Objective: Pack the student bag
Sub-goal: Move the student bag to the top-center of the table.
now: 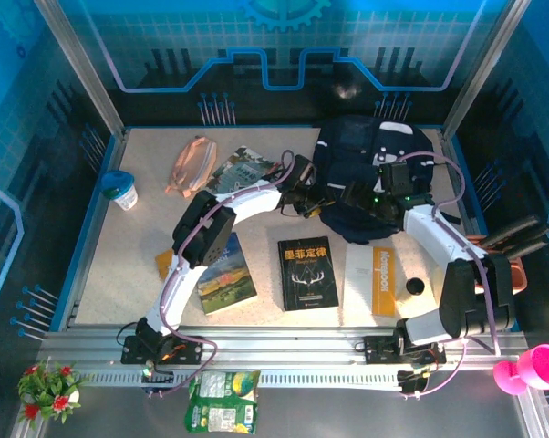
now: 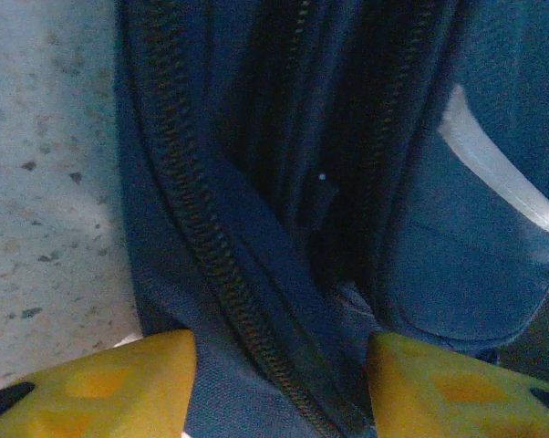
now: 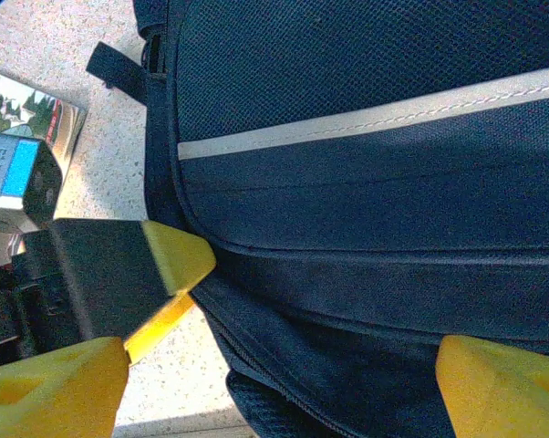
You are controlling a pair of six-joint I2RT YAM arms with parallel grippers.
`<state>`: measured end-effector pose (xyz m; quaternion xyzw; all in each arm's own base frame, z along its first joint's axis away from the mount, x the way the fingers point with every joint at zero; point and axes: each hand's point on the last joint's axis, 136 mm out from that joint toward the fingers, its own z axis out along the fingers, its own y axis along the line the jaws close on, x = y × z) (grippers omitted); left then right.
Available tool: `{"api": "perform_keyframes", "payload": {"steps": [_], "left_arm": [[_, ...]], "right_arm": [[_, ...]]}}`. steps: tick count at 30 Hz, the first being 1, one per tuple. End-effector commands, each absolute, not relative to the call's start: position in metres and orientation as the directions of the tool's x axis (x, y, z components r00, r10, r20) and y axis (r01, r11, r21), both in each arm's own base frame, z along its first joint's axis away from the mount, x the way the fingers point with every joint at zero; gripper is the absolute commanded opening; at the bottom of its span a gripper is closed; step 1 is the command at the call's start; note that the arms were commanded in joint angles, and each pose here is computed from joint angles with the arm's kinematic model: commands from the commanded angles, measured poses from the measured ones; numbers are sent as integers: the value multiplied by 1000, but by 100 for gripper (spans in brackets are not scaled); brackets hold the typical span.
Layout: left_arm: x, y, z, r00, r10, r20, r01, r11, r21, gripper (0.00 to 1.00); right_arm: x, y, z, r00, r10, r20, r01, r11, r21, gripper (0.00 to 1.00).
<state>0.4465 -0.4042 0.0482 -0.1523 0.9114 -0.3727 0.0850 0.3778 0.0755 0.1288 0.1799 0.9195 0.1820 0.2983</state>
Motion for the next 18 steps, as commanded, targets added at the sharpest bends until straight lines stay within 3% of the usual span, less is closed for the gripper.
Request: {"api": "perform_keyframes", "payload": {"steps": [1, 15, 18], "left_arm": [[440, -401, 34, -942, -336, -19, -243, 719, -651, 44], [466, -390, 171, -922, -312, -231, -15, 624, -781, 1], [469, -373, 193, -908, -325, -264, 10, 613, -790, 0]], "right_arm": [[371, 60, 131, -732, 475, -489, 274, 862, 426, 89], [367, 39, 150, -682, 509, -525, 309, 851, 424, 89], [368, 35, 153, -672, 516, -531, 315, 848, 426, 89]]}}
